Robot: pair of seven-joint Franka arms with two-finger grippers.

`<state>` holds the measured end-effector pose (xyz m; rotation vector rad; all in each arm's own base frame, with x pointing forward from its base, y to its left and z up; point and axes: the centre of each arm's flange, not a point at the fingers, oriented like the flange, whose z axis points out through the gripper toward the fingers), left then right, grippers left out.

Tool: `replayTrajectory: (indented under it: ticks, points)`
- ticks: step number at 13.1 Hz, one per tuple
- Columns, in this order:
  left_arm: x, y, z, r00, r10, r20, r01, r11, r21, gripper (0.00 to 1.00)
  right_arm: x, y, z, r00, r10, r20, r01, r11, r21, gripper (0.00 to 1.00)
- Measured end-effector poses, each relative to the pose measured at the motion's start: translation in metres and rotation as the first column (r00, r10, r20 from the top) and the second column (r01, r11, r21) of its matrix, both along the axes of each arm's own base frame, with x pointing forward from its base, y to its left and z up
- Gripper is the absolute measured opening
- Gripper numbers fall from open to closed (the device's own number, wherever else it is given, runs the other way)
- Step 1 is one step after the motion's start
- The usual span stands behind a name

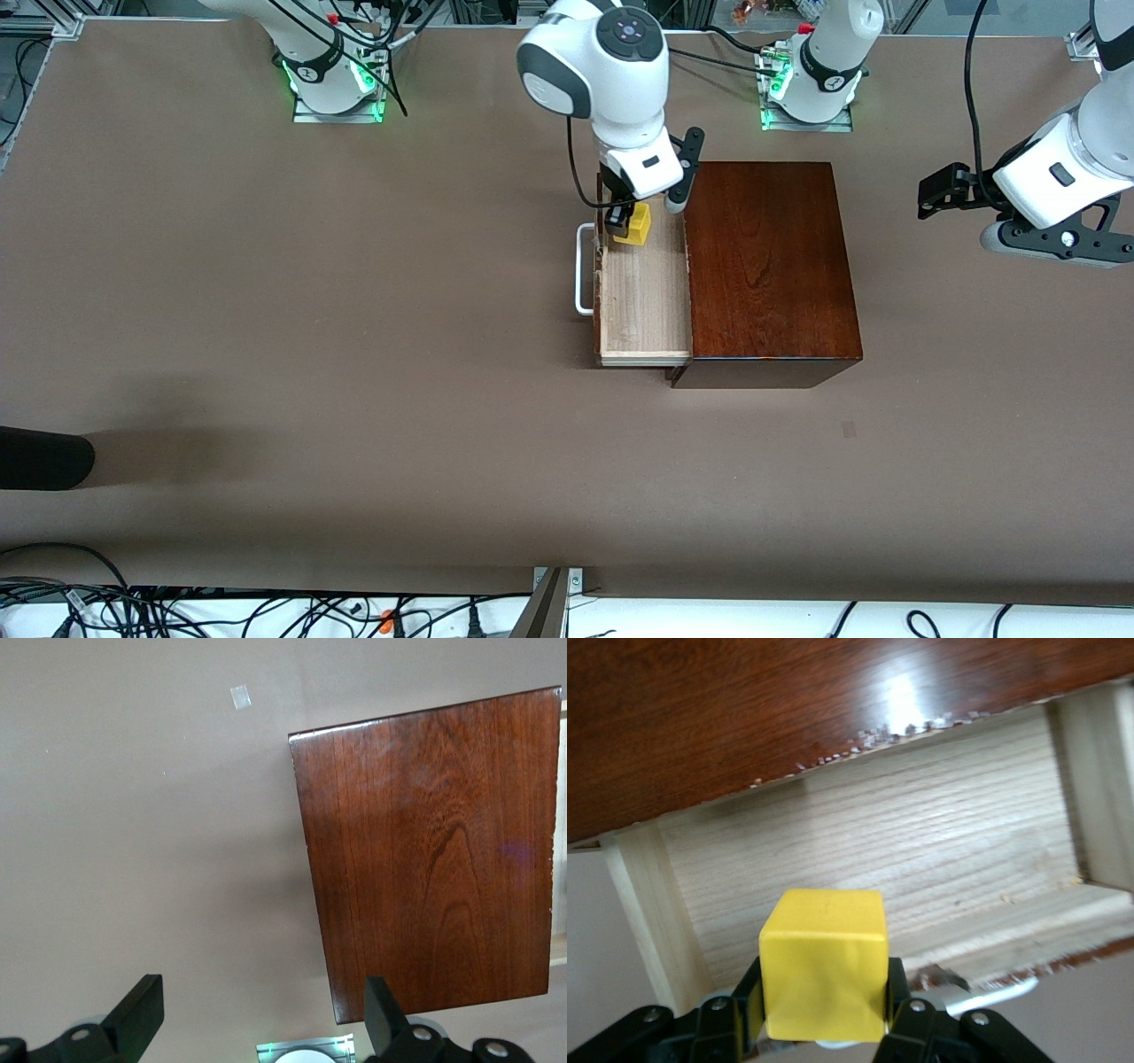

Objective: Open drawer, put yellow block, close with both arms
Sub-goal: 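Lower the yellow cube into the drawer and open the right gripper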

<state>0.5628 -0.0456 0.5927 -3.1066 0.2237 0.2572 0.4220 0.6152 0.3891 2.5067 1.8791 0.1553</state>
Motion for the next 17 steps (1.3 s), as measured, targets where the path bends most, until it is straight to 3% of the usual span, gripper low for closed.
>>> replayTrajectory:
  ticks: [7,17]
  points:
    - [0.004,-0.005,0.004,0.996,0.078,0.037,-0.077,0.997,-0.031,1.0,0.004,0.004,-0.051,0.993,0.114,0.007,-0.113,0.991,-0.075,0.56]
    - [0.004,0.003,0.003,0.995,0.092,0.036,-0.091,0.995,-0.031,1.0,0.012,0.005,-0.066,0.98,0.188,0.06,-0.182,0.979,-0.096,0.56]
